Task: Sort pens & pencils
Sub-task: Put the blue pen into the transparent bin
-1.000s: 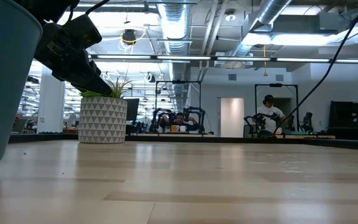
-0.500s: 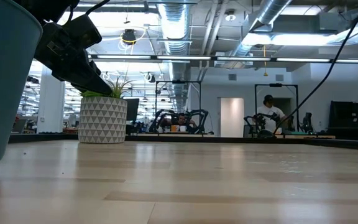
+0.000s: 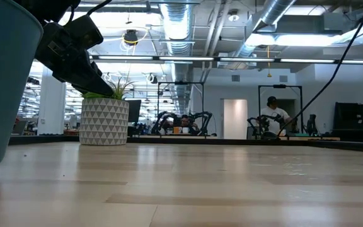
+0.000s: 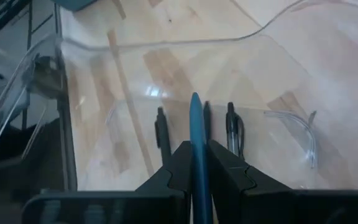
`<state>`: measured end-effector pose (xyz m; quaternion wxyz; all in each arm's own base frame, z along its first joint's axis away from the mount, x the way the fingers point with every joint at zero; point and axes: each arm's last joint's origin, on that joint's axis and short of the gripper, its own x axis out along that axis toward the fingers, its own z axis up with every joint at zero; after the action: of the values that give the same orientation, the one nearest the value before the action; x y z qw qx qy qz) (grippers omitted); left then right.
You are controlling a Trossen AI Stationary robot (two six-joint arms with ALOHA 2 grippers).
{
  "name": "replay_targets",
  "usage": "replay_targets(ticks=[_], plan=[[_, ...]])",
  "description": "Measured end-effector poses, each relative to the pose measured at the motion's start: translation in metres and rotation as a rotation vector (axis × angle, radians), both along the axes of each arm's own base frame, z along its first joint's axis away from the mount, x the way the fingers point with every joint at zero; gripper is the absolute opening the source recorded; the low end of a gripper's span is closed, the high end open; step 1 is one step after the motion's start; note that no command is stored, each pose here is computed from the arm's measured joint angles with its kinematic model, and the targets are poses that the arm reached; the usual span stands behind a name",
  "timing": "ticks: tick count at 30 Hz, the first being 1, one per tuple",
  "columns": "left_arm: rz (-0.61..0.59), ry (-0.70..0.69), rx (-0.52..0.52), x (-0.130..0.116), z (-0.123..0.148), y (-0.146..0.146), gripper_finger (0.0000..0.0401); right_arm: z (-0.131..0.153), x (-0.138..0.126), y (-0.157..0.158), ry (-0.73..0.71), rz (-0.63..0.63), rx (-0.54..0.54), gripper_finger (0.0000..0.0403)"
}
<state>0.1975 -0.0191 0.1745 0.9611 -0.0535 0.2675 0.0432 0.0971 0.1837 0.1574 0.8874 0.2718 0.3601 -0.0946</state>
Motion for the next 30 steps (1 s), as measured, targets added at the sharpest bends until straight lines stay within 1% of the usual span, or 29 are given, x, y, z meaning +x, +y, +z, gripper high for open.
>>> replay_targets(ticks=[6, 11, 15, 19, 23, 26, 28, 30], plan=[[0.0, 0.0, 0.0, 0.0, 0.0, 0.0, 0.0045, 0.002, 0.007, 0.003, -0.014, 0.082, -0.025, 0.0062], [-0.003, 0.0, -0.002, 0.0, 0.0, 0.0, 0.0045, 0.001, 0.015, -0.003, -0.006, 0.028, -0.019, 0.0065], [-0.003, 0.0, -0.002, 0.0, 0.0, 0.0, 0.0045, 0.002, 0.021, -0.006, 0.0, -0.004, -0.011, 0.0078], [-0.003, 0.0, -0.002, 0.0, 0.0, 0.0, 0.0045, 0.002, 0.024, -0.007, 0.014, -0.009, 0.0, 0.0091], [-0.003, 0.0, -0.002, 0.0, 0.0, 0.0, 0.0045, 0.002, 0.024, -0.007, 0.017, -0.004, -0.001, 0.0095], [-0.003, 0.0, -0.002, 0.0, 0.0, 0.0, 0.0045, 0.003, 0.025, -0.006, 0.008, 0.025, -0.009, 0.0095], [-0.003, 0.0, -0.002, 0.0, 0.0, 0.0, 0.0045, 0.004, 0.026, -0.004, -0.008, 0.07, -0.028, 0.0095], [-0.003, 0.0, -0.002, 0.0, 0.0, 0.0, 0.0045, 0.011, 0.027, -0.002, -0.025, 0.116, -0.04, 0.0095]])
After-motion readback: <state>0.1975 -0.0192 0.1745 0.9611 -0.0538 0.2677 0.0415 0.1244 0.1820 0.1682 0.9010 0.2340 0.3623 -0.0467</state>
